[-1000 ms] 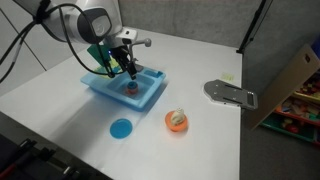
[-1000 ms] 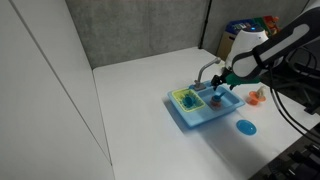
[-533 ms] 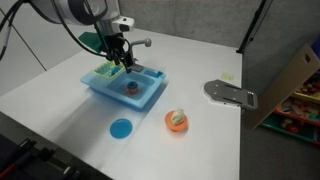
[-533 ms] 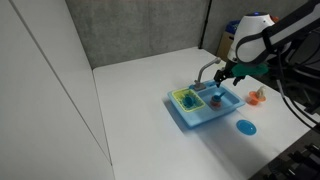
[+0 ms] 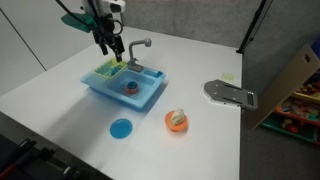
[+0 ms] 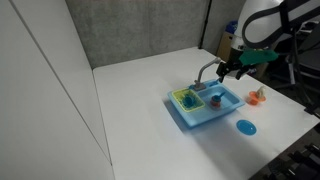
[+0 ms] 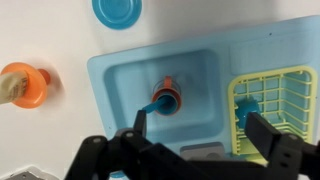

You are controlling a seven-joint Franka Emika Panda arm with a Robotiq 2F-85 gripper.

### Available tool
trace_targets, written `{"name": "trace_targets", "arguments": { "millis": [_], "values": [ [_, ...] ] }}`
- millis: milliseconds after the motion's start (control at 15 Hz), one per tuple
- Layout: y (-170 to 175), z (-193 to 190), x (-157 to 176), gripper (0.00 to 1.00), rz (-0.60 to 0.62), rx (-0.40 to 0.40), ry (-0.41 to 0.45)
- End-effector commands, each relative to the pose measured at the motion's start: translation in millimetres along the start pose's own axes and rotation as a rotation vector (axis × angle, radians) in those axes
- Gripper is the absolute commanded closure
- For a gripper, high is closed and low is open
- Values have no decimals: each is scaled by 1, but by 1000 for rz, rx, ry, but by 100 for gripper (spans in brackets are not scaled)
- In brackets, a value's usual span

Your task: Put the blue knife from the dishrack in the blue cup

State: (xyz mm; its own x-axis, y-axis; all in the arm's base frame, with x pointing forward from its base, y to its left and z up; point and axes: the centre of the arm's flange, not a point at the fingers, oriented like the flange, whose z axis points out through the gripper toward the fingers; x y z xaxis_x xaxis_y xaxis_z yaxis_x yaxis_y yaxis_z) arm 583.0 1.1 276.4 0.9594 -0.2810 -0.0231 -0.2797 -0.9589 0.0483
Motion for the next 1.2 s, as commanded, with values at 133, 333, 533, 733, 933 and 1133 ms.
{"name": "trace_targets", "arguments": {
  "millis": [133,333,533,733,933,1133],
  "values": [
    [0,-52,-22,0,-113,24,-38],
    [4,-79,-32,0,-175,30,-55],
    [10,-106,-43,0,-220,17,-60],
    [15,-131,-55,0,-253,21,-70],
    [19,-155,-65,0,-248,23,-61],
    [35,-193,-79,0,-193,11,-42]
  ]
}}
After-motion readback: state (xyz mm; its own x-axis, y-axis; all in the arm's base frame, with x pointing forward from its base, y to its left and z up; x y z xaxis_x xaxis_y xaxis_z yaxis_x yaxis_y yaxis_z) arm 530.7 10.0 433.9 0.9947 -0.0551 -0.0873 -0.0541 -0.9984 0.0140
